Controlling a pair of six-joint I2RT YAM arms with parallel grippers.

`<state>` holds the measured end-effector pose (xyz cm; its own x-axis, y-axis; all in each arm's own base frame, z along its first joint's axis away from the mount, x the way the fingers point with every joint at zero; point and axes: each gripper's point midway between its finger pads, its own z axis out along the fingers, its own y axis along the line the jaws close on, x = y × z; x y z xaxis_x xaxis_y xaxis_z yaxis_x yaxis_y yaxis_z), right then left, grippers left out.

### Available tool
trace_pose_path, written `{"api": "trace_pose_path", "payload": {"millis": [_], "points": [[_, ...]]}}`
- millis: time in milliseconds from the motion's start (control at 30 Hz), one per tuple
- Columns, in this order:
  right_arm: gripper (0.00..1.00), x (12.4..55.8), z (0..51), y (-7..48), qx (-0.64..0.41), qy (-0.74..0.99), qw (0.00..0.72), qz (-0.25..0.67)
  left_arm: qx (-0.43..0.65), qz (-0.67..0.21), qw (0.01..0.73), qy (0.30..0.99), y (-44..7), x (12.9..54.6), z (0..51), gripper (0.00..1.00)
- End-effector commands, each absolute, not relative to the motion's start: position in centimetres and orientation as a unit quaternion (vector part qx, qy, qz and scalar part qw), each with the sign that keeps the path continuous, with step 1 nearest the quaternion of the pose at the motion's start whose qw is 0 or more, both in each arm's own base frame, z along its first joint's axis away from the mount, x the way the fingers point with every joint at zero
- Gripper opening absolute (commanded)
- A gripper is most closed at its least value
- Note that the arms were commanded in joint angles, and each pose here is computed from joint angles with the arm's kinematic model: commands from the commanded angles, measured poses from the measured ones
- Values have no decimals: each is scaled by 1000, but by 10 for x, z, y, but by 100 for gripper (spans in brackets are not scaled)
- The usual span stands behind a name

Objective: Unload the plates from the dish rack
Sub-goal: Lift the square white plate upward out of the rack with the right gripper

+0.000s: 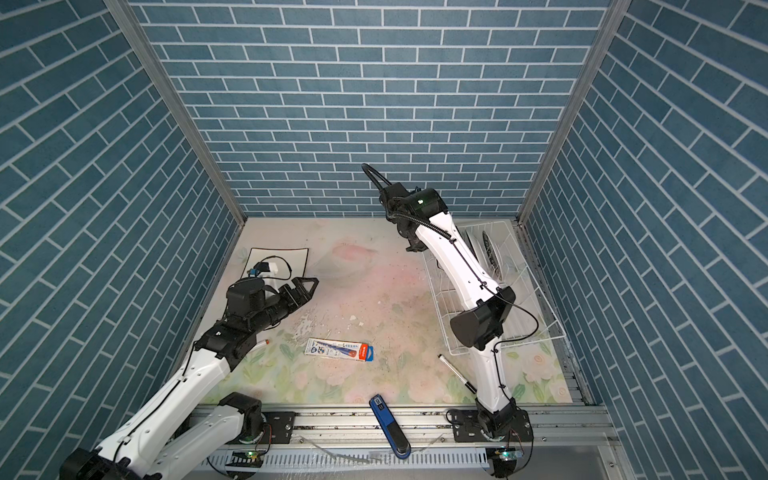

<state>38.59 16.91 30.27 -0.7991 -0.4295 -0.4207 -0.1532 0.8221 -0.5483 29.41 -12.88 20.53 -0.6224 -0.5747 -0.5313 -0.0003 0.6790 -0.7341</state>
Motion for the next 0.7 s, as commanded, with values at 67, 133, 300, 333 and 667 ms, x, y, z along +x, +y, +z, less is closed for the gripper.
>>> {"api": "trace_pose_path", "payload": {"millis": [67,133,300,333,667], "points": [[0,374,362,159,-137,892,354,-246,-177,-355,398,827,-127,286,205,93],[0,372,364,162,-139,892,359,-238,-176,-356,398,827,-127,284,207,93],[0,366,372,172,-147,888,375,-220,-169,-360,399,826,-129,277,218,93],[0,365,374,173,-147,888,379,-216,-168,-361,401,825,-129,276,221,93],[0,344,400,187,-152,886,420,-127,-137,-403,402,811,-144,271,250,93]]}}
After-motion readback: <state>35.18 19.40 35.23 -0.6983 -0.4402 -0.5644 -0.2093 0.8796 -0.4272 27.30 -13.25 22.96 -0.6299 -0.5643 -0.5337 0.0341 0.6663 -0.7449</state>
